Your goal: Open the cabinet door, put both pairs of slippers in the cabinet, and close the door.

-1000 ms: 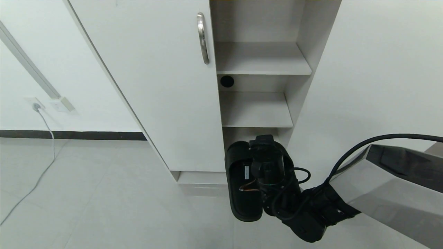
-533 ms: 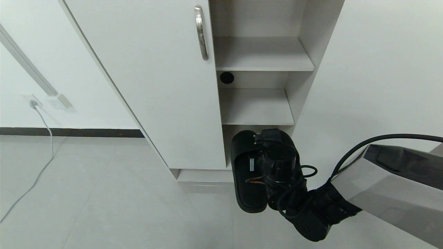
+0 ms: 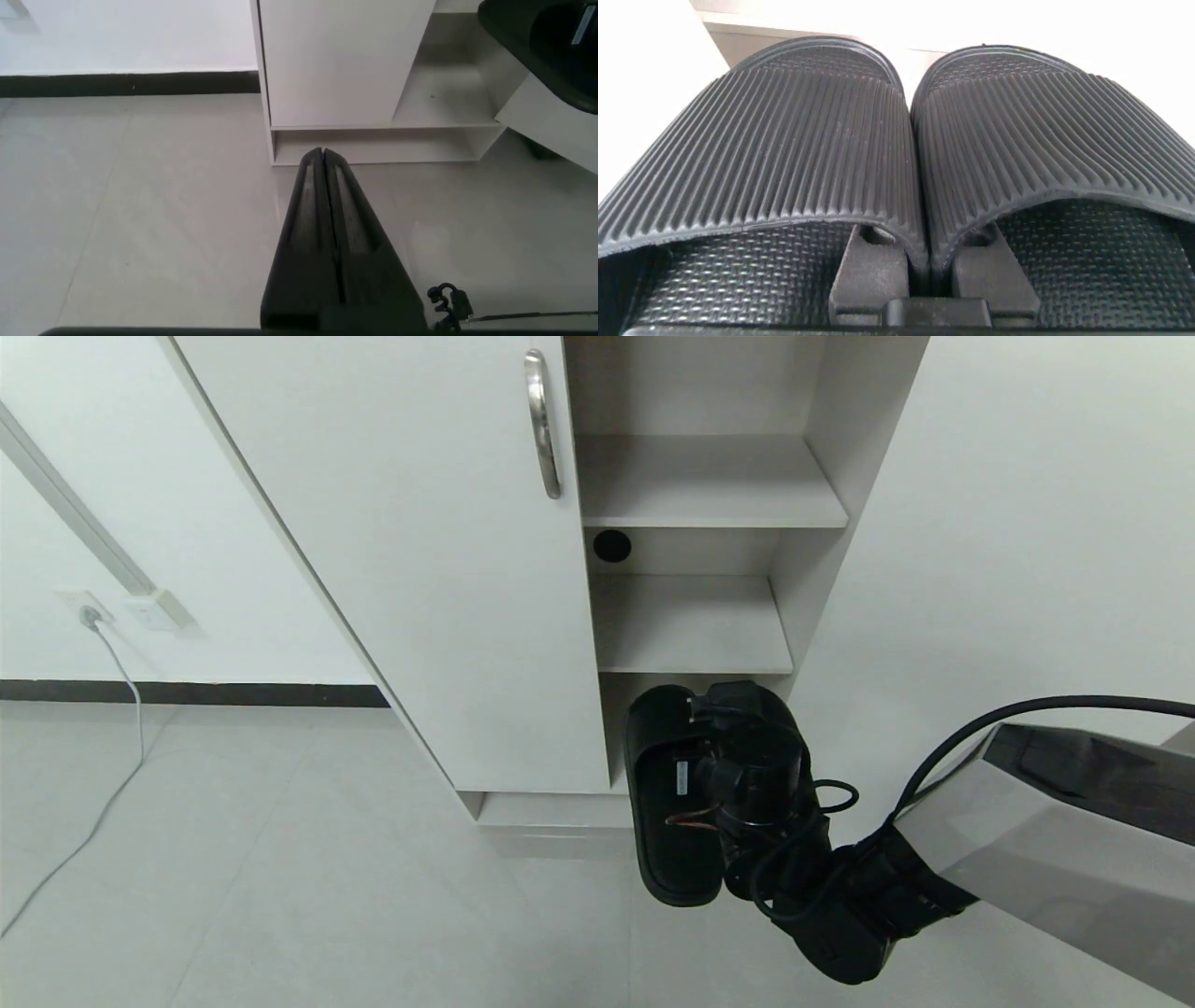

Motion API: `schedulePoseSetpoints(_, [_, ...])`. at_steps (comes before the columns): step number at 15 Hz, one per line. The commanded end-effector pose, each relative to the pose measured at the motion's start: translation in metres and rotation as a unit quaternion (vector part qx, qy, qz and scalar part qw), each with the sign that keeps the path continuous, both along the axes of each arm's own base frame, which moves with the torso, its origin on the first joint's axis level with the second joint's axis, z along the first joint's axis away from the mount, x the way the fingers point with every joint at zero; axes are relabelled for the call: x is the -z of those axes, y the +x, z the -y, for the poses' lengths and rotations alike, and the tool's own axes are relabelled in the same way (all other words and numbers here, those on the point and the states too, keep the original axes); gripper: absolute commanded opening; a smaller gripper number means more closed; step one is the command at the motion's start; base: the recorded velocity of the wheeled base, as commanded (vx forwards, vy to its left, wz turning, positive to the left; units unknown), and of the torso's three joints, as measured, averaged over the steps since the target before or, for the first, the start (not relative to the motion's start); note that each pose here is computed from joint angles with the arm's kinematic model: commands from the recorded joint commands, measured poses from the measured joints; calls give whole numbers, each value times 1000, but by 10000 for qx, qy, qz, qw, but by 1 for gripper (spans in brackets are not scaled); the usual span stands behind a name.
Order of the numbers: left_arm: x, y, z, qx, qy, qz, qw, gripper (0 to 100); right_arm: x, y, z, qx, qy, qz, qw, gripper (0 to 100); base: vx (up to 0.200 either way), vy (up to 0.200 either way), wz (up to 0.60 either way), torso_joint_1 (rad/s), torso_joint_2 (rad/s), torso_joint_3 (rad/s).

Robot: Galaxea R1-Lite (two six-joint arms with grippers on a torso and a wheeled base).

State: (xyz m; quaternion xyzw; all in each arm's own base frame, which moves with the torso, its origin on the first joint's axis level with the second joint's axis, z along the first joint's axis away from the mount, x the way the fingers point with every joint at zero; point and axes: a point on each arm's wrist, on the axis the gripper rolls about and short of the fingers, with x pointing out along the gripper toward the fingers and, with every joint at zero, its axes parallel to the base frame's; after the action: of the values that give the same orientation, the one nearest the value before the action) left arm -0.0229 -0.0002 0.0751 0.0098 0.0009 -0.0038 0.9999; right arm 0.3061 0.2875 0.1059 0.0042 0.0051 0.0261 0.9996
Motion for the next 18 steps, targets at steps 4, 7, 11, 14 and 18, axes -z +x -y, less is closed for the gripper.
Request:
schedulePoseSetpoints(4, [0,0,0,0,2,2,10000,0,-2,3,3,47,40,36,10000,0,200,0,0,0,4,1])
schedulePoseSetpoints(7, [0,0,0,0,2,2,10000,0,-3,3,3,55,67,64,9999,0,200,0,0,6,7,-1])
schedulePoseSetpoints(11, [0,0,0,0,2,-6,10000,0,0,5,4,78,46,42,10000,0,200,0,0,5,5,1])
schedulePoseSetpoints(14, [0,0,0,0,2,-6,10000,0,-2,6,4,85,75,63,9999,0,67,0,0,1,1,1])
schedulePoseSetpoints(18, [0,0,0,0,2,2,10000,0,11,25,1,208,89,64,9997,0,0,0,0,0,0,0])
